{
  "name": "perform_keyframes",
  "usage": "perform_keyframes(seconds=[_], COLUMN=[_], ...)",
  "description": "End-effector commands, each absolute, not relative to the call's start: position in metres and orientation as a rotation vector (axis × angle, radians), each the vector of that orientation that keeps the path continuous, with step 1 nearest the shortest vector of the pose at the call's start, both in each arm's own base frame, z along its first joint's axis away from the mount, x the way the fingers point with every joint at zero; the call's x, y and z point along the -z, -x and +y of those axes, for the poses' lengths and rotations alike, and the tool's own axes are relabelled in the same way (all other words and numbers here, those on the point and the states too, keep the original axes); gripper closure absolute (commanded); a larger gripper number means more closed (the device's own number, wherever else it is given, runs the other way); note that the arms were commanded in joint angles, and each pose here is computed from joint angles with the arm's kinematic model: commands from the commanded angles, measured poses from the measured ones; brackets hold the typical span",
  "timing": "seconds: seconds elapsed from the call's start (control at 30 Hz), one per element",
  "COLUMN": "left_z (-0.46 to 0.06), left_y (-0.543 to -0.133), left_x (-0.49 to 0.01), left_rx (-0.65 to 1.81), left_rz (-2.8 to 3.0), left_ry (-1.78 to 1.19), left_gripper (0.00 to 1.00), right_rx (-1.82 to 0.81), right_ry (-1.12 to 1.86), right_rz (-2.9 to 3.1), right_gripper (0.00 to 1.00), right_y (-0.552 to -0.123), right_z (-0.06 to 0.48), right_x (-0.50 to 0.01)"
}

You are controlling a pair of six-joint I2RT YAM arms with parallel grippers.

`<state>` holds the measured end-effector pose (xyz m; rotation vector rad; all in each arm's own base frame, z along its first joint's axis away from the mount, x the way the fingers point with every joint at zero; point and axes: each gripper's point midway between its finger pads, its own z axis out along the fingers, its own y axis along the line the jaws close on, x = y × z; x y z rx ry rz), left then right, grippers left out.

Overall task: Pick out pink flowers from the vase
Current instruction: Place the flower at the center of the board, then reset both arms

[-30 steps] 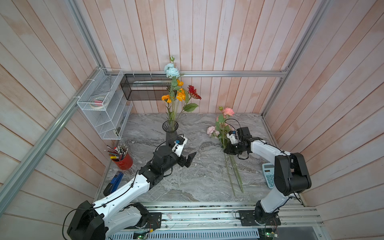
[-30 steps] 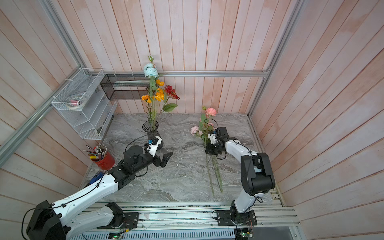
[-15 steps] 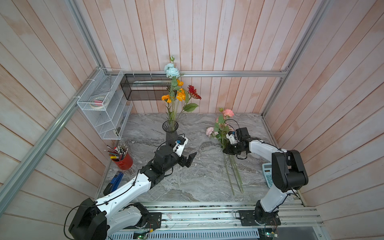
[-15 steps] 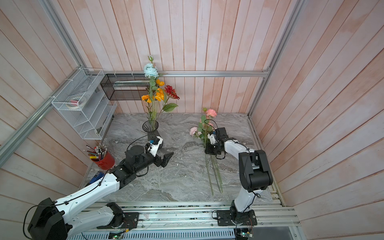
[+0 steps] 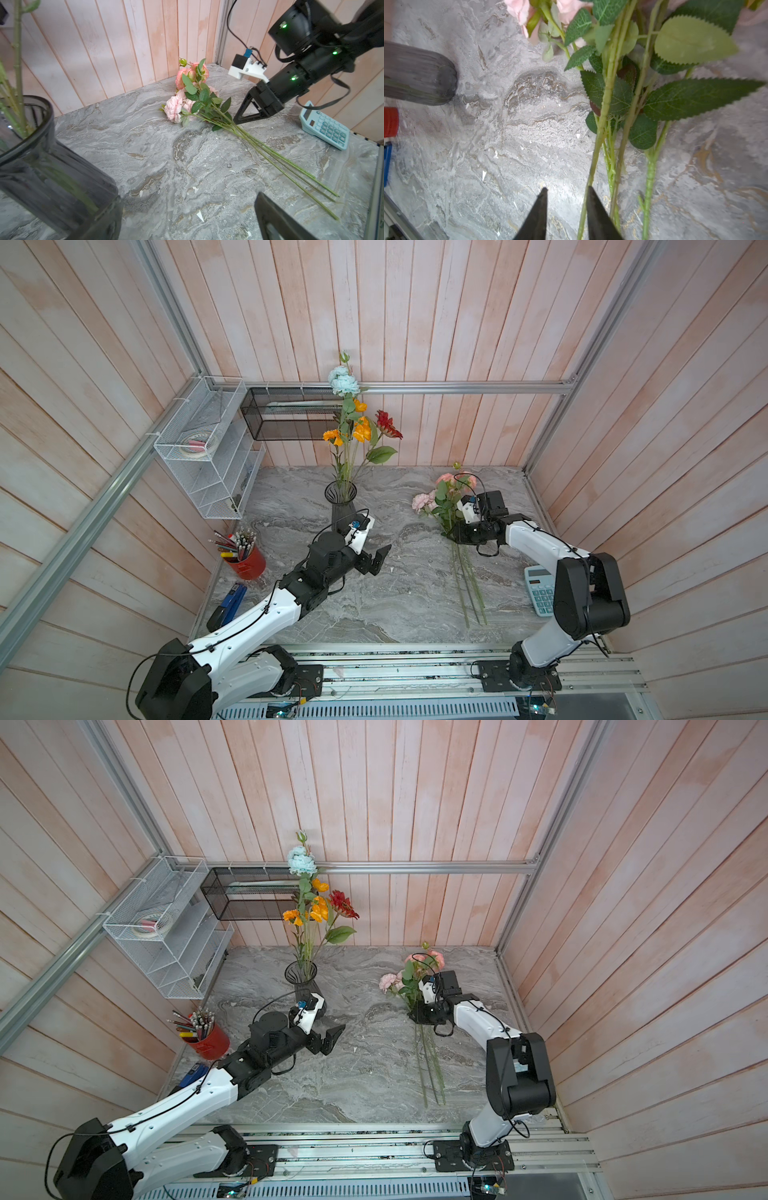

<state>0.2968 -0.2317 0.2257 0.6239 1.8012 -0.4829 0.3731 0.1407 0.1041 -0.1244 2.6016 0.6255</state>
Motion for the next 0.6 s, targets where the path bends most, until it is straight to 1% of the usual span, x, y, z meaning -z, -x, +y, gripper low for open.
perform_keyframes(seconds=[0.0, 0.03, 0.07, 0.1, 0.13, 0.17, 0.27, 0.37, 0.47, 0.57], left_z=[-0.181, -0.162, -0.137, -0.115, -0.094, -0.075, -0.023, 0.007, 0.031, 0.047], left_y=[-0.311, -0.314, -0.318, -0.319, -0.32, -0.32, -0.323, -0.33, -0.342, -0.351], left_x=[-0.23, -0.233, -0.238, -0.242, -0.244, -0.243, -0.233, -0.216, -0.181, -0.151], left_rx=[0.323, 0.287, 0.257, 0.231, 0.204, 0.179, 0.104, 0.077, 0.063, 0.028], left_rz=[1.838, 1.844, 1.838, 1.83, 1.821, 1.817, 1.813, 1.801, 1.82, 1.773], left_ry=[-0.426, -0.35, -0.246, -0.16, -0.086, -0.019, 0.152, 0.248, 0.333, 0.343], left_gripper=[0.0, 0.0, 0.0, 0.0, 0.0, 0.0, 0.0, 0.0, 0.0, 0.0], right_rx=[-0.538, -0.512, -0.488, -0.48, -0.482, -0.488, -0.548, -0.544, -0.458, -0.294], right_ry=[0.112, 0.098, 0.077, 0.063, 0.046, 0.015, -0.076, -0.17, -0.284, -0.353], right_rz=[2.51, 2.478, 2.441, 2.396, 2.36, 2.317, 2.239, 2.147, 2.024, 1.899], right_gripper=[0.49, 0.44, 0.35, 0.19, 0.08, 0.02, 0.02, 0.02, 0.02, 0.02], right_y=[-0.377, -0.377, -0.377, -0.377, -0.377, -0.375, -0.371, -0.367, -0.363, -0.359], right_z=[0.126, 0.12, 0.111, 0.103, 0.097, 0.087, 0.063, 0.035, 0.0, -0.032], right_x=[-0.145, -0.154, -0.162, -0.17, -0.174, -0.177, -0.183, -0.187, -0.191, -0.19])
